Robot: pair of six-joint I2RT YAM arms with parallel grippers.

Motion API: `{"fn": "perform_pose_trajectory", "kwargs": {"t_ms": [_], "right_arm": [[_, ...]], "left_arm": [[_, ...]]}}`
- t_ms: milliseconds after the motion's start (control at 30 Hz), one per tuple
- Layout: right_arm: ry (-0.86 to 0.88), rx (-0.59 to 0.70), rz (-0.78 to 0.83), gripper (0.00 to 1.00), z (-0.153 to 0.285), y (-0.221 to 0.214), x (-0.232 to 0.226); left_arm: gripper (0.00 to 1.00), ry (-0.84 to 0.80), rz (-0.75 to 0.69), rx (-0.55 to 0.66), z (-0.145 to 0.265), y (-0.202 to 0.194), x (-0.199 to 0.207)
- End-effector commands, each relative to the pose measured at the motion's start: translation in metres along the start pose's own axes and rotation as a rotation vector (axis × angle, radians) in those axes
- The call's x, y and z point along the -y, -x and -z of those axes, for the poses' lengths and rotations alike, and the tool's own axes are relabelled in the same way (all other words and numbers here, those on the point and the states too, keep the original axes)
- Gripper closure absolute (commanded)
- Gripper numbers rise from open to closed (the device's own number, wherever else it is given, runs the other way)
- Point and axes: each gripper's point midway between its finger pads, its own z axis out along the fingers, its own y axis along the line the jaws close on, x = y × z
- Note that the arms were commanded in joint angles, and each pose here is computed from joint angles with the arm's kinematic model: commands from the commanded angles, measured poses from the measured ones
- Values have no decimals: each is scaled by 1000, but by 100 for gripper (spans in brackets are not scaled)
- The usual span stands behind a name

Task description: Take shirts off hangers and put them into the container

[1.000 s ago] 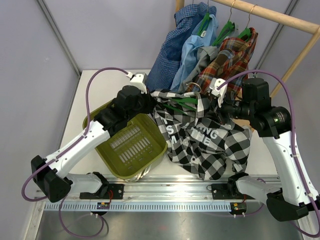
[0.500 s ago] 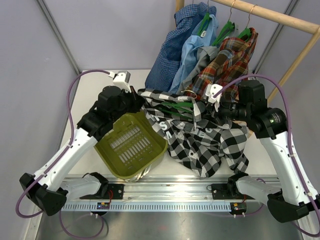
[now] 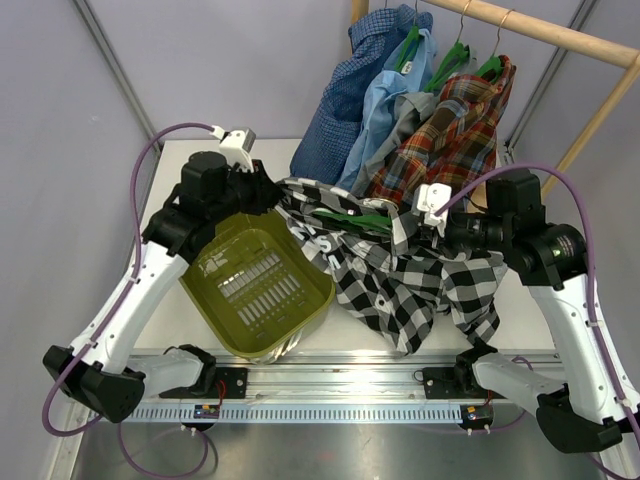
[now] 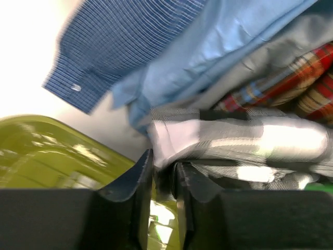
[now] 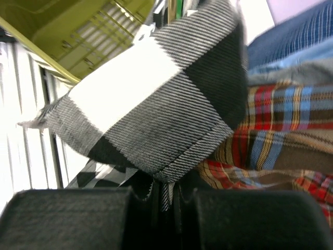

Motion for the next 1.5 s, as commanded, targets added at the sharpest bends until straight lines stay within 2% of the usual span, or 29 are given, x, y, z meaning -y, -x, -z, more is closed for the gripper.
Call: {"fn": "perform_pose_trajectory", "kwargs": {"t_ms": [0,200,267,300,333,367,400,500,600,767,833,967,1100,1133,1267,1367,1433,1467], "right_arm": [[82,99,61,100,27,30,-33],[75,162,69,100,31,54,-25],[75,171,47,100,30,57,-23],[62,172,40,100,30,58,-21],[38,182,8,100,30,62,-14],[14,184,-10,100,30,65,-9],[-62,165,-42,100,30,63,5],[-157,204,-82,100,37,80,26],[-135,263,-111,100,42,97,22],[-196,290,-168,100,46,106,36],[-225,316,-209,100,47,111,42],[-193,377,-254,100,49,124,36],[-116,495,-258,100,59,153,23],[-119,498,-252,100,59,154,24],[-336,416,-335,100,55,128,65],[-311,425,-376,100,48,125,63],[-291,411,-387,100,43,120,60],[-317,388,-389,100,41,114,67]], "left_arm": [[74,294,-119,60,9,28,-70],[62,110,-239,-6,-2,8,-48],[64,47,-272,-31,-1,-4,-41],[68,24,-307,-38,0,-7,-39],[87,0,-313,-55,1,-14,-37],[100,-1,-314,-58,3,-16,-37],[100,6,-331,-82,4,-23,-41],[100,20,-320,-109,6,-37,-47],[100,-6,-308,-127,4,-49,-46],[100,1,-225,-74,2,-46,-48],[100,-61,-184,-82,-1,-54,-40],[100,-198,-137,-95,-5,-65,-18],[100,-219,-115,-95,-11,-71,-18],[100,-220,-111,-97,-11,-71,-18],[100,-297,-121,-26,-5,-55,-3],[100,-361,-169,48,7,-38,13],[94,-383,-227,95,19,-26,20],[78,-381,-244,104,23,-24,21]]}}
